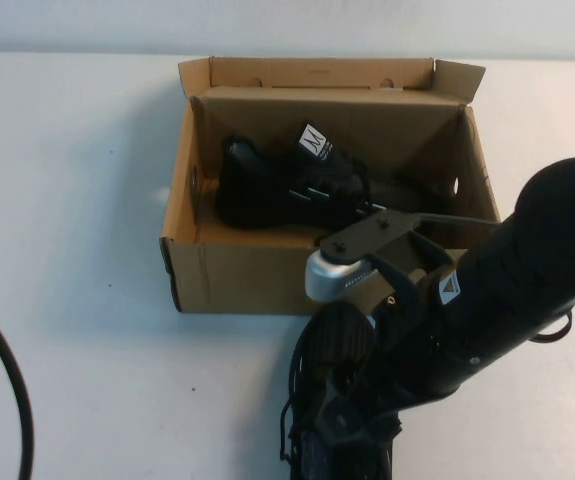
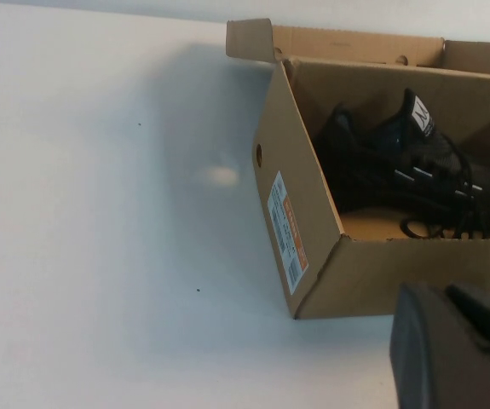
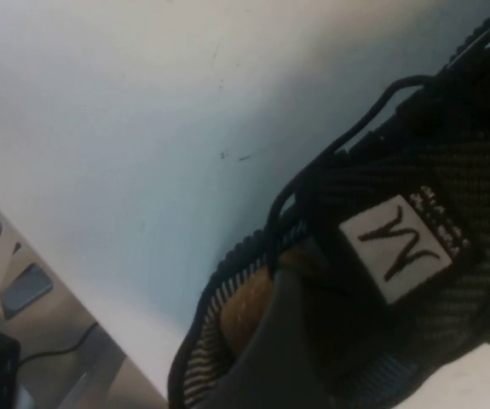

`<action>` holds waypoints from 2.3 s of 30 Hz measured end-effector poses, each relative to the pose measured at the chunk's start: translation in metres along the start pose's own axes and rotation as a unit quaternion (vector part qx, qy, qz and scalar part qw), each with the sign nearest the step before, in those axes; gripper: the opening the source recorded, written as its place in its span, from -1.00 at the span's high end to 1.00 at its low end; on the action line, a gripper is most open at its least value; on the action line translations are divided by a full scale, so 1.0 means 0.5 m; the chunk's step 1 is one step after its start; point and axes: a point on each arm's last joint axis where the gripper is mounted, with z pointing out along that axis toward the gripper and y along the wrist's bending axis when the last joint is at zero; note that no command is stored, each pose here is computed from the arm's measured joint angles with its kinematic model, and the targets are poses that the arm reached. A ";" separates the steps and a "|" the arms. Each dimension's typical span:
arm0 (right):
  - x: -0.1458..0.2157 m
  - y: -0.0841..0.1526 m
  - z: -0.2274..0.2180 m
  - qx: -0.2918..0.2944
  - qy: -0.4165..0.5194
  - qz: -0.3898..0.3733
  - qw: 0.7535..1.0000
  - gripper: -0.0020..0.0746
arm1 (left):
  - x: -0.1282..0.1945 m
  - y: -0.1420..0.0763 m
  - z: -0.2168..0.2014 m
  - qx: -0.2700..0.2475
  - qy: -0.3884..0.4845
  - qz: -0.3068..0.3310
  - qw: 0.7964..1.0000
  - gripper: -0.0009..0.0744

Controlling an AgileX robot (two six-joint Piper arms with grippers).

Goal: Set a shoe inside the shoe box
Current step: Pick up the shoe from the table

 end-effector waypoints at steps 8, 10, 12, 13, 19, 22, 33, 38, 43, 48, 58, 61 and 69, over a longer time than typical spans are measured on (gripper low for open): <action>-0.003 -0.016 0.021 0.027 0.020 -0.018 0.999 -0.49 | 0.000 0.000 0.000 0.000 0.000 0.002 1.000 0.98; -0.003 -0.018 0.024 0.030 0.022 -0.019 0.999 -0.49 | 0.000 0.000 0.000 0.000 0.000 0.002 1.000 0.98; -0.002 -0.019 0.027 0.030 0.021 -0.019 0.999 -0.49 | 0.000 0.000 0.000 0.000 0.000 0.002 1.000 0.98; 0.001 -0.020 0.030 0.030 0.024 -0.019 0.999 -0.49 | 0.000 0.000 0.000 0.000 0.000 0.002 1.000 0.98; 0.024 0.009 0.056 0.023 0.045 -0.054 0.997 -0.49 | 0.000 0.000 0.000 0.000 0.000 0.002 1.000 0.98; 0.026 0.032 0.066 0.027 0.040 -0.077 0.996 -0.49 | 0.000 0.000 0.000 0.000 0.000 0.002 1.000 0.98; 0.020 0.009 0.086 0.136 0.032 -0.020 0.990 -0.31 | 0.000 0.000 0.000 0.000 0.000 0.002 1.000 0.98; 0.015 0.001 0.100 0.150 0.032 -0.016 0.988 -0.18 | 0.000 0.000 0.000 0.000 0.000 0.002 1.000 0.98; 0.012 -0.002 0.113 0.151 0.034 -0.016 0.988 0.46 | 0.000 0.000 0.000 0.000 0.000 0.002 1.000 0.98; 0.011 0.003 0.114 0.137 0.035 -0.049 0.989 0.92 | 0.000 0.000 0.000 0.000 0.000 0.003 1.000 0.98; 0.020 0.016 0.106 0.094 0.068 -0.236 0.965 0.97 | 0.000 0.000 0.000 0.000 0.000 0.004 1.000 0.98; 0.024 0.019 0.107 0.081 0.080 -0.275 0.955 0.97 | 0.000 0.000 0.000 0.000 0.000 0.004 1.000 0.98; 0.023 0.015 0.101 0.091 0.082 -0.305 0.944 0.97 | 0.000 0.000 0.000 0.000 0.000 0.004 1.000 0.98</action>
